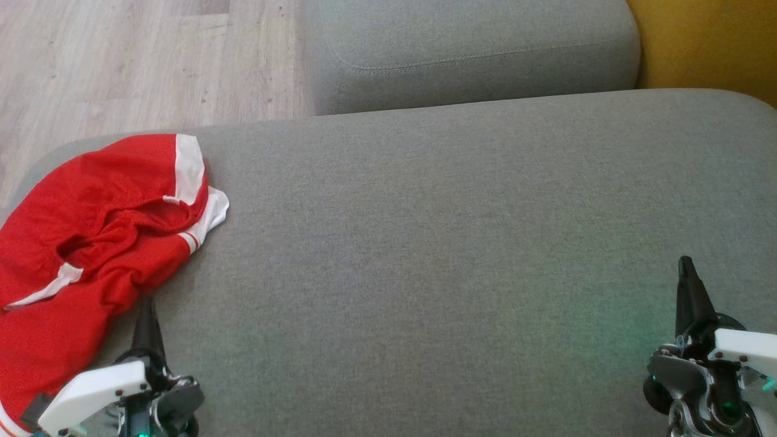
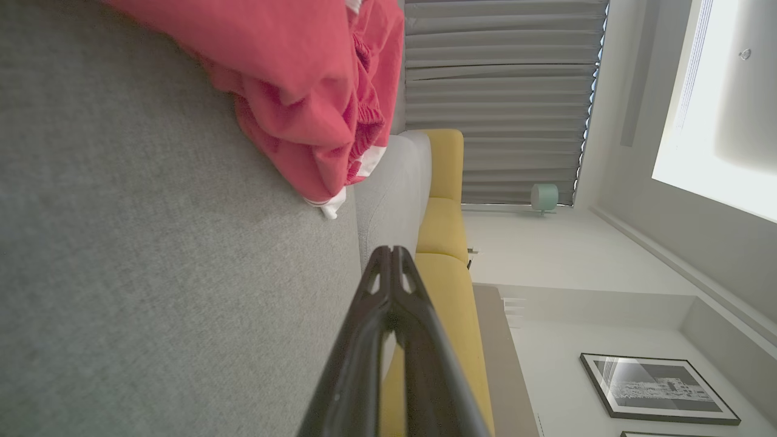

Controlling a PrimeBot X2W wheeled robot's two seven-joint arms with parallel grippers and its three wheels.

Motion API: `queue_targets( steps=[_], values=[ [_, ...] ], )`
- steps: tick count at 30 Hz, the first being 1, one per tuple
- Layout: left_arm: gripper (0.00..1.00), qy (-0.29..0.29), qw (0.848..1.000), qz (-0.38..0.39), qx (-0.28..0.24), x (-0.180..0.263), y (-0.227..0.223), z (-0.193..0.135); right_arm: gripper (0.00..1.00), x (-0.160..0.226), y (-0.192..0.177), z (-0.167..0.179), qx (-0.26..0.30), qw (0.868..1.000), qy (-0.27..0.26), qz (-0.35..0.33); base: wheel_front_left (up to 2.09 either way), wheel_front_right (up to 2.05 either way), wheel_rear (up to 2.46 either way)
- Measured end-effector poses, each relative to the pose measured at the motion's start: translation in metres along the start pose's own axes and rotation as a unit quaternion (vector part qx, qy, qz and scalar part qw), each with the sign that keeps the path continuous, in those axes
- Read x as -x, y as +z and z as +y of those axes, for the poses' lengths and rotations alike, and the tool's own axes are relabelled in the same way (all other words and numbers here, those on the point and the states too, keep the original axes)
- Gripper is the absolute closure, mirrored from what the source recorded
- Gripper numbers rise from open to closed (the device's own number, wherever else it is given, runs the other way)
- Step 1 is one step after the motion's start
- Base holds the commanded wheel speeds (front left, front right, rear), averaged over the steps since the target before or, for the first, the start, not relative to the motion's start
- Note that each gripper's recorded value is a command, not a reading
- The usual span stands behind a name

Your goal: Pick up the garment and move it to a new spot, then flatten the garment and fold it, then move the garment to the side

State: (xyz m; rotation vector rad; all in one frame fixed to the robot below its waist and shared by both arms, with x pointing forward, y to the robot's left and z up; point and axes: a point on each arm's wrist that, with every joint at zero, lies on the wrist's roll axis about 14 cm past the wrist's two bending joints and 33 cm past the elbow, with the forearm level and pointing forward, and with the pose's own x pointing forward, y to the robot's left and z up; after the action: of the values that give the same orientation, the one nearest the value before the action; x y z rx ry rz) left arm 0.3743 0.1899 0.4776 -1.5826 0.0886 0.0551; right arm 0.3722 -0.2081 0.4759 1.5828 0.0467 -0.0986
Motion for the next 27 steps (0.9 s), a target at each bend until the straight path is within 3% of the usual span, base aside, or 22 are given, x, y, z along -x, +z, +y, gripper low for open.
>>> queue_targets(
  steps=[27],
  values=[
    [1.00,0.000,1.000,0.000,0.000,0.0000,0.0000,0.0000,1.00,0.0000,0.0000,0.0000,0.000,1.000,0.000,0.000,0.00,0.00,0.00]
  ],
)
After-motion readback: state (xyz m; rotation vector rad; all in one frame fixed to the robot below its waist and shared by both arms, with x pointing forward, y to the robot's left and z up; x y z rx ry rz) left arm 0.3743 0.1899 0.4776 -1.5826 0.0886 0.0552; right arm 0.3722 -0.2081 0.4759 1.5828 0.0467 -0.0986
